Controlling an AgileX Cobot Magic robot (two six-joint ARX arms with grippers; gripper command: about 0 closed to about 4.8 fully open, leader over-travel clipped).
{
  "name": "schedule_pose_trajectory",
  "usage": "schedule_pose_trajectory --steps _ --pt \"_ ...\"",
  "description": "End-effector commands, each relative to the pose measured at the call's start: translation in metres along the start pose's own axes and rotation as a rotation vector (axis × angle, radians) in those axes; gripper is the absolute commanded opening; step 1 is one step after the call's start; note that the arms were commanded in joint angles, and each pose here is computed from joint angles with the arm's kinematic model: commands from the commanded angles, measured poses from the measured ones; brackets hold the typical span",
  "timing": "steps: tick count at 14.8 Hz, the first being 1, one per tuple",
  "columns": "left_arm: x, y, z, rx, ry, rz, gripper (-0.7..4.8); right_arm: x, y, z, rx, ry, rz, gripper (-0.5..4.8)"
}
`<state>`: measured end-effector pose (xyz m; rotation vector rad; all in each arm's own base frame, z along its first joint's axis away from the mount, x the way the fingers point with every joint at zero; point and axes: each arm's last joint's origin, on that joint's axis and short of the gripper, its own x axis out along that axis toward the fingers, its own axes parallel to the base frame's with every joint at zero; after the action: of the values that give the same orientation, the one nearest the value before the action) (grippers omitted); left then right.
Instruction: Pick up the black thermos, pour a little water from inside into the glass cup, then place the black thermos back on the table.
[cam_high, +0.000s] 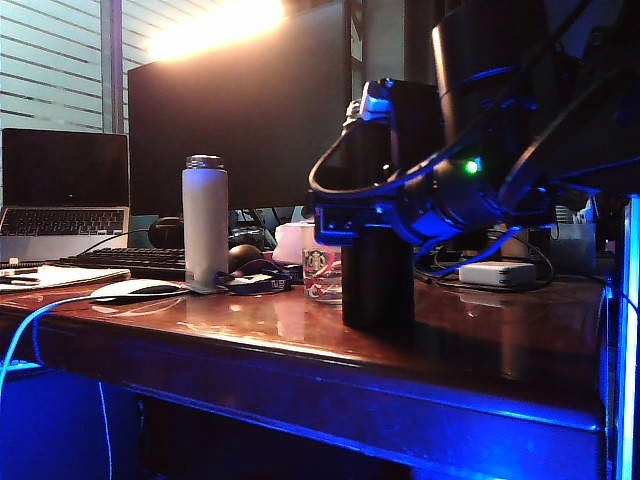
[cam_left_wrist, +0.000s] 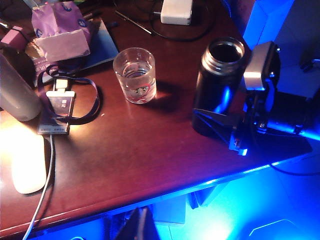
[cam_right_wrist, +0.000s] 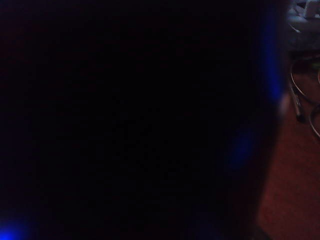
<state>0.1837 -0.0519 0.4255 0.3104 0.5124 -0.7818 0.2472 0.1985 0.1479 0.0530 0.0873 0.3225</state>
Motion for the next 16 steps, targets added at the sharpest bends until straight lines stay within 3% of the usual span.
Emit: schedule_pose_trajectory --steps 1,2,3,4,5,9,11,13,16 --pt "-0.001 0.0 0.001 0.01 -0.013 0.001 -0.03 0.001 -0.002 0.003 0.013 -0.02 -0.002 4.79" --pt "-0.001 0.0 0.001 0.01 -0.013 0.001 -0.03 0.001 -0.002 0.002 0.009 -0.013 -0.006 4.79" --pt "-0.001 0.0 0.001 0.01 -0.013 0.001 -0.03 0.002 -0.003 0.002 0.006 -0.006 -0.009 3.57" --pt "-0.001 0.0 0.001 0.01 -0.013 0.001 -0.03 0.002 -0.003 0.001 0.002 0.003 -0.015 1.49" --pt "-0.001 0.0 0.001 0.01 -0.013 0.001 -0.03 0.002 -0.004 0.0 -0.002 0.011 -0.019 -0.08" --pt "-0.001 0.0 0.001 0.01 -0.013 0.001 -0.03 0.001 -0.003 0.001 0.008 -0.001 -0.005 -0.01" --pt "-0.001 0.0 0.001 0.01 -0.013 0.001 -0.03 0.001 -0.004 0.002 0.003 -0.008 -0.056 -0.01" --pt "-0.001 0.0 0.001 0.01 -0.013 0.001 -0.03 0.001 -0.006 0.008 -0.097 -0.024 -0.087 -0.01" --pt "-0.001 0.0 0.001 0.01 -0.013 0.001 -0.03 0.006 -0.016 0.027 -0.119 -0.03 -0.129 -0.01"
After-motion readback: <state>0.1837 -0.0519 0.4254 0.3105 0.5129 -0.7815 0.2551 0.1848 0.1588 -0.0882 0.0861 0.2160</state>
